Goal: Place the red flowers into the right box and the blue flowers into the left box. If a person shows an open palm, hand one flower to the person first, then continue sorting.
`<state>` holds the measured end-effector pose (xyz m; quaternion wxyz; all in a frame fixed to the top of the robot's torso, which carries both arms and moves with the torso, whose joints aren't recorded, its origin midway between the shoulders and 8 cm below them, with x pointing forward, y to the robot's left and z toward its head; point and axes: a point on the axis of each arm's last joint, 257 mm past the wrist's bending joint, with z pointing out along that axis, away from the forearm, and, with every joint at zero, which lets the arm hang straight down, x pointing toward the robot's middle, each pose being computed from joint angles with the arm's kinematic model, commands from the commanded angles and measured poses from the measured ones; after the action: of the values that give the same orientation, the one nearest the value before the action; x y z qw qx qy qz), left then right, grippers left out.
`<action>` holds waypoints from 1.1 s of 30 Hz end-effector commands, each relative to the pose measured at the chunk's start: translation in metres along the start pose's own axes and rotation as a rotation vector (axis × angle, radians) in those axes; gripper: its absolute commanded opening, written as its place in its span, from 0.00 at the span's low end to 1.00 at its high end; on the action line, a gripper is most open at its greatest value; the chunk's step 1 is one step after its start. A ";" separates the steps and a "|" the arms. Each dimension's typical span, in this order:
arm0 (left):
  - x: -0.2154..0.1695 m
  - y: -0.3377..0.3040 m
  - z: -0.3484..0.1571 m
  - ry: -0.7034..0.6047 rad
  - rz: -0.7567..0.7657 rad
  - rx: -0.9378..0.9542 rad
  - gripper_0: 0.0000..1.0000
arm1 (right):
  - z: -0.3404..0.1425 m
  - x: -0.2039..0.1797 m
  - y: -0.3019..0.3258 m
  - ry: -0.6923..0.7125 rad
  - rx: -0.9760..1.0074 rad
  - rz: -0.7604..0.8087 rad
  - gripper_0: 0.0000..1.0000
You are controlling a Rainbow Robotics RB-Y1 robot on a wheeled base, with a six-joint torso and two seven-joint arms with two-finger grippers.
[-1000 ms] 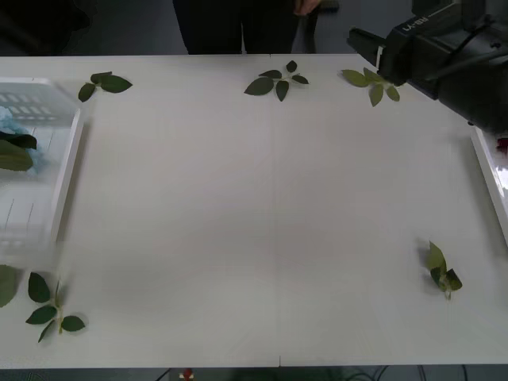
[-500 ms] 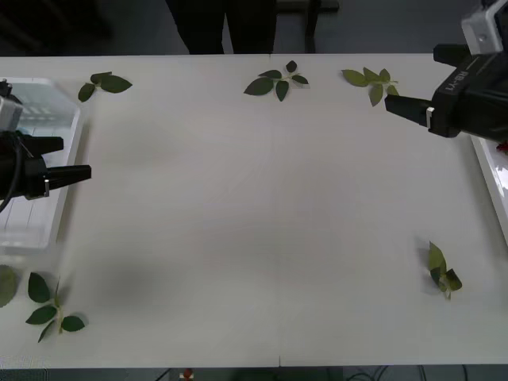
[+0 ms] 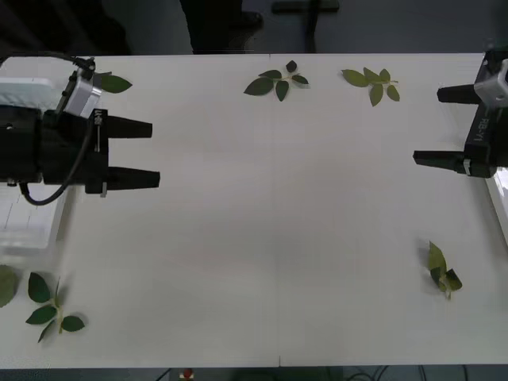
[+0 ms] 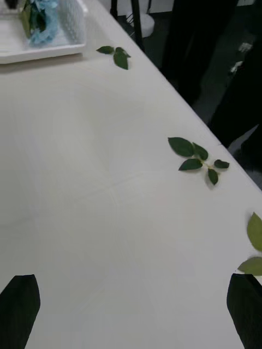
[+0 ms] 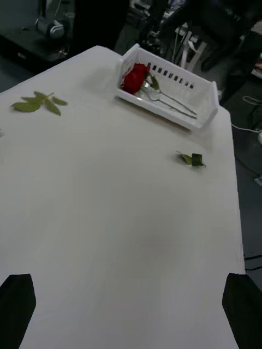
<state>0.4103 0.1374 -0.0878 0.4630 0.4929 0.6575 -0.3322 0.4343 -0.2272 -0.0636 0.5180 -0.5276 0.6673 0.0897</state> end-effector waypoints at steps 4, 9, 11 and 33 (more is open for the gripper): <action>-0.063 -0.018 0.040 -0.072 0.132 0.079 1.00 | -0.014 0.011 0.000 0.023 -0.063 -0.102 1.00; -0.069 -0.003 0.031 -0.058 0.135 0.046 1.00 | -0.023 0.020 0.002 0.025 -0.114 -0.065 1.00; -0.070 0.008 0.022 -0.038 0.152 0.021 1.00 | -0.028 0.024 0.001 0.026 -0.126 -0.047 1.00; -0.054 0.015 0.001 0.149 0.273 0.036 1.00 | -0.051 0.051 -0.001 0.072 -0.189 0.033 1.00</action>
<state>0.4309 0.1272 -0.0483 0.4371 0.5833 0.6356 -0.2545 0.4093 -0.2906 -0.0937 0.4348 -0.5509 0.6947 0.1579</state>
